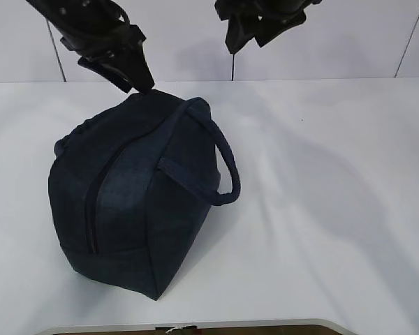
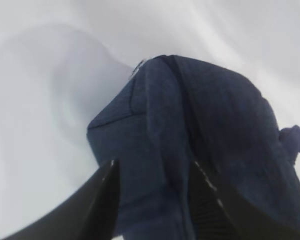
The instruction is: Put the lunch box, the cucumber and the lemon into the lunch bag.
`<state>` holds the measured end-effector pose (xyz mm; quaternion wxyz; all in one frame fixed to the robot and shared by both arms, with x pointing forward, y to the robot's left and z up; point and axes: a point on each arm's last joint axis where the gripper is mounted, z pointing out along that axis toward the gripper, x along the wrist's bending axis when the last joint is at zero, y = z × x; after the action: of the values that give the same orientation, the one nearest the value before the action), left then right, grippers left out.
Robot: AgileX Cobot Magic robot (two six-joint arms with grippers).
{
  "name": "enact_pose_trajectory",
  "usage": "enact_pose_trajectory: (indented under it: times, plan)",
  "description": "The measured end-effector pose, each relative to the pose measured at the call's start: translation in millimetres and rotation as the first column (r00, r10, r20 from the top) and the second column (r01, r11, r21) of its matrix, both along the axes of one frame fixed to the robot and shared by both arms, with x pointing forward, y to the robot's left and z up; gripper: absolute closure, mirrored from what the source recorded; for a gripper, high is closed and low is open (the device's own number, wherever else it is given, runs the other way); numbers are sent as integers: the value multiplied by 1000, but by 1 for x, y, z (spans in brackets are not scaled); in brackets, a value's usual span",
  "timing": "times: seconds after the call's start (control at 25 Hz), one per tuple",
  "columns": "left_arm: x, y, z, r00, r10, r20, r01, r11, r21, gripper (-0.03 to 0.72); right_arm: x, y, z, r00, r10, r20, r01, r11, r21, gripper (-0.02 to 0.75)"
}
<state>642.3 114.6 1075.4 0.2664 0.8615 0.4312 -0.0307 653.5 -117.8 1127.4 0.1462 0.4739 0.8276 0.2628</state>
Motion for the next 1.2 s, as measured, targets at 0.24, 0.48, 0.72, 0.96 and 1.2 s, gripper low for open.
enact_pose_trajectory:
  times: [0.24,0.48,0.72,0.96,1.2]
  plan:
    - [-9,12,26,990,136,24,-136,990,40,364,-15,-8,13,999,18,-39,-20,998,-54,311]
    - [-29,26,66,968,230,99,-234,971,38,364,-26,-12,31,1000,12,-6,-12,999,-31,312]
    - [-69,43,101,956,246,160,-252,968,19,364,-60,-26,57,1000,-3,13,4,1000,-10,311]
    - [-123,68,137,932,256,255,-266,964,3,364,-107,-46,72,1000,-3,17,3,1000,-9,312]
    - [-181,89,164,904,266,334,-265,963,-50,365,-147,-63,76,1000,-7,16,7,1000,-15,312]
